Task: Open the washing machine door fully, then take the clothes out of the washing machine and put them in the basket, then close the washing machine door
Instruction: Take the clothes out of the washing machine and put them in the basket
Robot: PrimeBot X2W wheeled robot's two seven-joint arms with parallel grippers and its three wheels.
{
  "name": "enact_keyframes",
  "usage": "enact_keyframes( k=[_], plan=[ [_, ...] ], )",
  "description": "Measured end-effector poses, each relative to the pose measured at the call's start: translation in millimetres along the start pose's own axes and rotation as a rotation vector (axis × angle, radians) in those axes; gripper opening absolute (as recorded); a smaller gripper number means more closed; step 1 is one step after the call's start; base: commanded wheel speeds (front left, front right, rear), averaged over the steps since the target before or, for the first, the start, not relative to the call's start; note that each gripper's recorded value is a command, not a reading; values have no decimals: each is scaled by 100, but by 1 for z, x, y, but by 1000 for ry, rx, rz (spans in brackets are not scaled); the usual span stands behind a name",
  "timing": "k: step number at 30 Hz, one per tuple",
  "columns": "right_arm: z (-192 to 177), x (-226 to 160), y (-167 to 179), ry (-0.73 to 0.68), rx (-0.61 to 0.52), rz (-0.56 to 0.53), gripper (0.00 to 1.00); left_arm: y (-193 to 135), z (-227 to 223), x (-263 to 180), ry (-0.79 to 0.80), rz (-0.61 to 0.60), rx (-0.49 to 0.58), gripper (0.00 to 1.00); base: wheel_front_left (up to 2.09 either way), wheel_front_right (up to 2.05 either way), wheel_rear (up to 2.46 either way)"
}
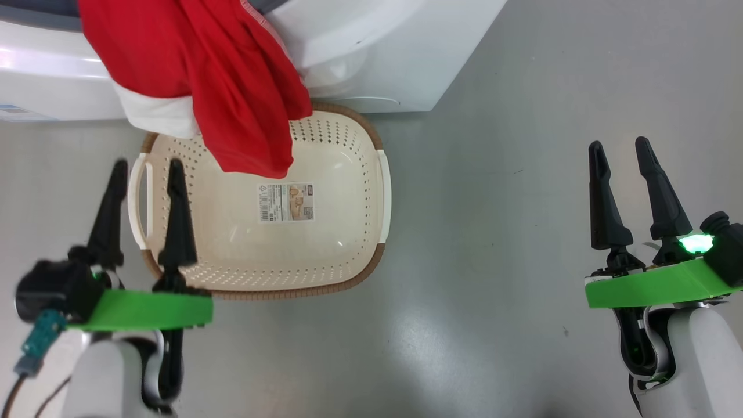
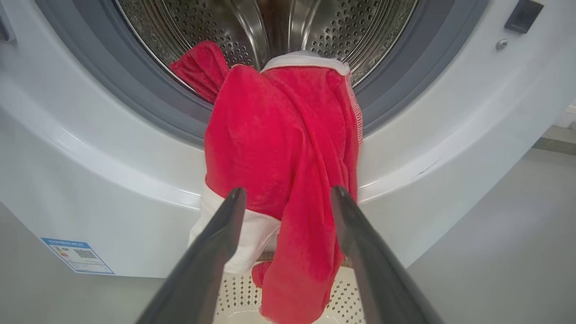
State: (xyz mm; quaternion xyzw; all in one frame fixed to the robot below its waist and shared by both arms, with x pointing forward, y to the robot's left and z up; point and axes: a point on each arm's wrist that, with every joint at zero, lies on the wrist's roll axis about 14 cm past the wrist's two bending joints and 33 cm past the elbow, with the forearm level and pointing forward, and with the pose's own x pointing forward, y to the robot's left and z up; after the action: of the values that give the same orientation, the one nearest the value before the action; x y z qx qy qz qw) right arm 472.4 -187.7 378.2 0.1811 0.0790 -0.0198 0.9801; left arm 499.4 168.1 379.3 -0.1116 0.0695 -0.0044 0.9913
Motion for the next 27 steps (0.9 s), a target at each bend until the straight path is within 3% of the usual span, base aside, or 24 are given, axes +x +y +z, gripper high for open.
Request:
enact_keyframes(
  k=[15,27],
  plan=[
    [-2,0,3,7,2,7,100,-16,52,83,-90,-58,66,100,0,0,0],
    [-7,-3,-6,22,-6,-13,100,-38,29,138,102,-108,77,100,0,0,0]
  ],
)
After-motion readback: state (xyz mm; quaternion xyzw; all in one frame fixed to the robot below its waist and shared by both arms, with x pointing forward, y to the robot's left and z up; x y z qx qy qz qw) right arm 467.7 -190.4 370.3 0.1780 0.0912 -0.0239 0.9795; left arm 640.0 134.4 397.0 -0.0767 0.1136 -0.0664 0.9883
